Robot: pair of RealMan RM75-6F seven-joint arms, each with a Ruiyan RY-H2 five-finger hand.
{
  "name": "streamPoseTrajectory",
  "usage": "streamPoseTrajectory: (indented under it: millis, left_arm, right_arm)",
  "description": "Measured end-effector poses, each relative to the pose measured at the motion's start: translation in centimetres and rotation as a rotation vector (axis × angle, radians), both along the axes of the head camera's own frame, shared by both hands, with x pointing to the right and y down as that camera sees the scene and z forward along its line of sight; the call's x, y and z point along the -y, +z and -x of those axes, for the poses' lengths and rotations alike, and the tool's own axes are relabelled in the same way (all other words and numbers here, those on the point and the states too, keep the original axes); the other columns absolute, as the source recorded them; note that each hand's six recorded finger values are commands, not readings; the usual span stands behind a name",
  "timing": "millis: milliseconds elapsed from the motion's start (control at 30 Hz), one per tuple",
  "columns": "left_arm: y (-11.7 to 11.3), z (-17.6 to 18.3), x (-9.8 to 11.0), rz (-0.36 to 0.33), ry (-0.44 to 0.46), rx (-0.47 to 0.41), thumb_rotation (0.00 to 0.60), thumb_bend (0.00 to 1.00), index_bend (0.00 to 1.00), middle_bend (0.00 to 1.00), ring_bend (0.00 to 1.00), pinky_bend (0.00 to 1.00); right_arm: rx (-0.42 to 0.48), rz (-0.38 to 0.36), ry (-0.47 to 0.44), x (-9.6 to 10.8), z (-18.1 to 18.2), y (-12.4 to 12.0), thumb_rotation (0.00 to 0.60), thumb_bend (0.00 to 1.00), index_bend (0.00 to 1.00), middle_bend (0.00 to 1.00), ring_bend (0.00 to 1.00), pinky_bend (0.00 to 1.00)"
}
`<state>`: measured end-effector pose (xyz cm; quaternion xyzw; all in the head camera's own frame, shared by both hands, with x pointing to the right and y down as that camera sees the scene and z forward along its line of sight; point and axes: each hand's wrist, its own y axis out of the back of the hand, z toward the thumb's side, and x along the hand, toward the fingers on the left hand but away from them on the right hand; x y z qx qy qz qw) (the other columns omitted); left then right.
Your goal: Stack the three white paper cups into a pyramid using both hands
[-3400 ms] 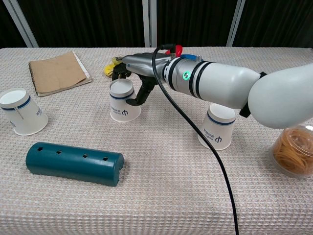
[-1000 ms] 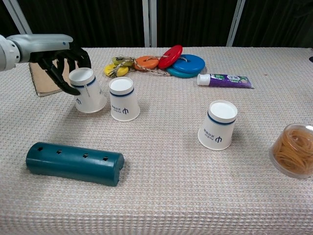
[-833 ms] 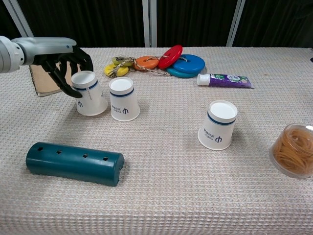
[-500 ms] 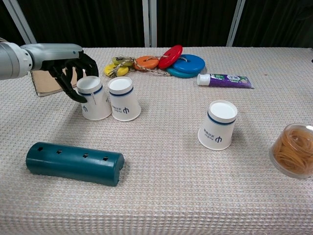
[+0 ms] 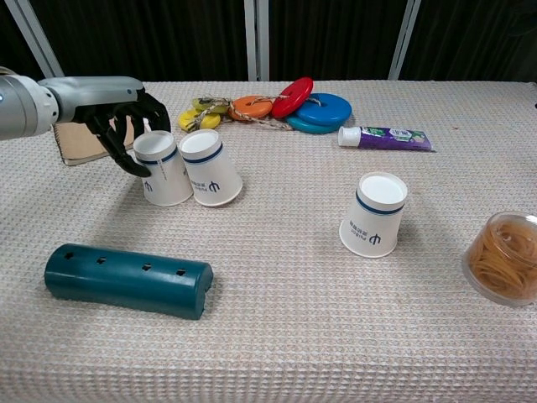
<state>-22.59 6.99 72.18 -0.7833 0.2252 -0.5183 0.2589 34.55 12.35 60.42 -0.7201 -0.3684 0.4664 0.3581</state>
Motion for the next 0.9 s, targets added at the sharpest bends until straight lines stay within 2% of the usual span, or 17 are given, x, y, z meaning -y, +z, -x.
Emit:
streamPoseTrajectory:
  millis: [433, 567, 700, 800, 900]
  left_arm:
    - [-0.2, 0.0, -0.2, 0.012, 0.001, 0.007, 0.600, 0.11, 0.32, 0.30, 0.38, 0.50]
    - [-0.4, 0.1, -0.4, 0.021, 0.003, 0.017, 0.600, 0.08, 0.28, 0.25, 0.32, 0.47]
    - [-1.0, 0.5, -0.6, 0.022, -0.004, 0.025, 0.600, 0.05, 0.23, 0.19, 0.25, 0.42]
    - [-2.0, 1.3, -0.5, -0.005, -0.029, 0.030, 0.600, 0.04, 0.23, 0.17, 0.21, 0.39]
    - [-3.3, 2.6, -0.5, -0.052, -0.072, 0.032, 0.600, 0.03, 0.23, 0.16, 0.19, 0.36]
  right_arm:
    - [0.009, -0.004, 0.001, 0.0, -0.1, -0.1, 0.600, 0.29, 0.00, 0.13, 0.02, 0.08]
    - [0.009, -0.001, -0.001, -0.1, 0.0, -0.1, 0.600, 0.29, 0.00, 0.13, 0.02, 0.08]
    - [-0.005, 0.029, -0.036, -0.7, 0.4, 0.4, 0.600, 0.29, 0.00, 0.13, 0.02, 0.08]
    - [-0.025, 0.071, -0.082, -1.5, 1.1, 1.0, 0.600, 0.28, 0.00, 0.14, 0.02, 0.08]
    - [-0.050, 0.120, -0.140, -2.3, 2.0, 1.8, 0.600, 0.20, 0.00, 0.16, 0.02, 0.10]
